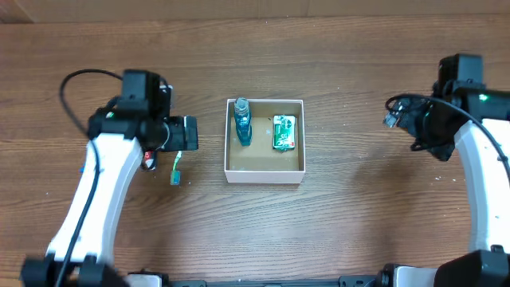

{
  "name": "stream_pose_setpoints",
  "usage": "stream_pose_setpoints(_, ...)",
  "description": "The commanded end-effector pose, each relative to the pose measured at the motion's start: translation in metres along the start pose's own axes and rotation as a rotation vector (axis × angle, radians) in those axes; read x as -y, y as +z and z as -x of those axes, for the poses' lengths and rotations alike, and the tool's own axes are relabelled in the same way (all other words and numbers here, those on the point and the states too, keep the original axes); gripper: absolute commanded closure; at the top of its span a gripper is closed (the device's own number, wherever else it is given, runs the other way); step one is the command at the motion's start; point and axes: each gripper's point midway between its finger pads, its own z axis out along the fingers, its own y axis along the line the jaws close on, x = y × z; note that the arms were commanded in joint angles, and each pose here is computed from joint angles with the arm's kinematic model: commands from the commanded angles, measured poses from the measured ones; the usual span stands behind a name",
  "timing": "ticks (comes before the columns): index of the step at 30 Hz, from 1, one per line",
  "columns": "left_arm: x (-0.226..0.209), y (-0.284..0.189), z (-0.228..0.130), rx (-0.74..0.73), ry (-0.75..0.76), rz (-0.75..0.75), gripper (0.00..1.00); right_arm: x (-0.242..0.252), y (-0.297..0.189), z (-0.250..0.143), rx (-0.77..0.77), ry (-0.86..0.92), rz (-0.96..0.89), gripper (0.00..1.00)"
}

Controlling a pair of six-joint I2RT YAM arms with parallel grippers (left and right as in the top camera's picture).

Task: Pack container
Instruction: 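Grasp the green toothbrush with the left gripper and lift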

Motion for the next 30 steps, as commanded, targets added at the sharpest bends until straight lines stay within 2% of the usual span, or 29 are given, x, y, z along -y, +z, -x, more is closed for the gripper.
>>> stream_pose_setpoints(1,-0.004,0.038,-0.003,-0.101,0.037,0.024,0.0,0.003,0.012,-0.008,-0.024,-0.002,0.0,0.0)
stream_pose_setpoints(11,-0.014,0.114,-0.041,-0.353,0.043,0.054,0.0,0.001,0.012,-0.007,-0.018,-0.002,0.006,0.0)
stream_pose_setpoints(24,-0.022,0.148,-0.049,-0.4,0.045,0.085,0.01,0.001,0.012,-0.007,-0.018,-0.002,0.006,0.0)
stream_pose_setpoints(27,-0.022,0.148,-0.054,-0.42,0.045,0.087,0.18,0.001,0.012,-0.007,-0.019,-0.002,0.006,0.0)
stream_pose_setpoints(30,-0.023,0.147,-0.057,-0.434,0.044,0.089,0.49,0.001,0.012,-0.007,-0.018,-0.002,0.006,0.0)
